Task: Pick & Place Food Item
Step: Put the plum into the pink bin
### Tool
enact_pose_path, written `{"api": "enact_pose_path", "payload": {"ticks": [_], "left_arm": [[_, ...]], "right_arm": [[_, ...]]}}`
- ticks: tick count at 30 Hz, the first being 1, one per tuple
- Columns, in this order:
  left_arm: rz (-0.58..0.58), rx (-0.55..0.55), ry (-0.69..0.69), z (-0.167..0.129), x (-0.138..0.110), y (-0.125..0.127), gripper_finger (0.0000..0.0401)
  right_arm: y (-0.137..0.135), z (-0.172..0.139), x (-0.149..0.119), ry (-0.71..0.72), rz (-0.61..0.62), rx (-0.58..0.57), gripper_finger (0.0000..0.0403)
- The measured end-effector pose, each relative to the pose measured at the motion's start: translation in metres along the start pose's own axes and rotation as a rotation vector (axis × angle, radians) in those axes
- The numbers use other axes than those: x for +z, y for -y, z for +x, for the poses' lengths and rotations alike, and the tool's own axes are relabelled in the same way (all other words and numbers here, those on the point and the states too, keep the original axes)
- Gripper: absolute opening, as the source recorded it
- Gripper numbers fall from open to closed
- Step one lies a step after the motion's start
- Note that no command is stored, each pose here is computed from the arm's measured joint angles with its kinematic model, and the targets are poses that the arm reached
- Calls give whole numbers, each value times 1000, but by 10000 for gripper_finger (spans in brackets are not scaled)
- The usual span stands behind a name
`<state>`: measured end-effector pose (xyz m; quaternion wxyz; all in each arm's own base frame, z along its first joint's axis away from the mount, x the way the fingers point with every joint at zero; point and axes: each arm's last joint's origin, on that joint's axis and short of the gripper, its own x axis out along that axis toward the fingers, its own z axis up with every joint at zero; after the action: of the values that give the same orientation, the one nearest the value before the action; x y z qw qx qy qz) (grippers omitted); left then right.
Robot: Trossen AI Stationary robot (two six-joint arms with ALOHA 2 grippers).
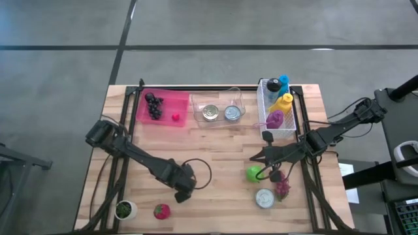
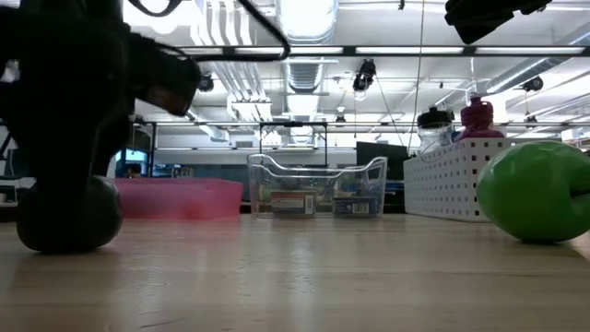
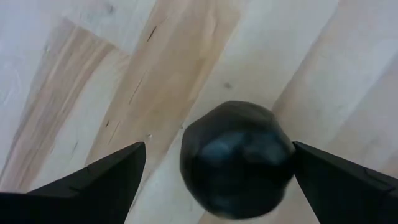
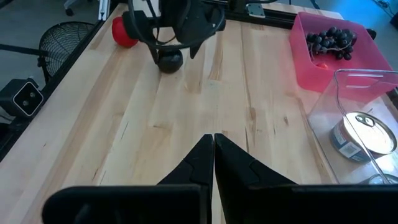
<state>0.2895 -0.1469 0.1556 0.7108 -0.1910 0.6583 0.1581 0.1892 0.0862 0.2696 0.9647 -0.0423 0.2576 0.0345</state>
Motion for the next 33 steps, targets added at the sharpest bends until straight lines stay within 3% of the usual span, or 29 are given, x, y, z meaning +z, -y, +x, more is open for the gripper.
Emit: {"api": "enact_pose_path", "payload": {"ticks": [7, 19, 24, 28, 33], "left_arm": [[-5, -23, 12, 10, -1, -4, 369], [-44, -17, 9, 5, 3, -10, 224], [-147, 43, 52, -16, 5, -26, 230], [-227, 112, 165, -39, 8, -43, 246], [-332, 190, 313, -65, 14, -68, 236]], "right_arm": [[0, 0, 0, 0, 0, 0, 8], [0, 0, 0, 0, 0, 0, 8], [0, 0, 0, 0, 0, 0, 8], [0, 0, 0, 0, 0, 0, 8], [0, 0, 0, 0, 0, 0, 8]]}}
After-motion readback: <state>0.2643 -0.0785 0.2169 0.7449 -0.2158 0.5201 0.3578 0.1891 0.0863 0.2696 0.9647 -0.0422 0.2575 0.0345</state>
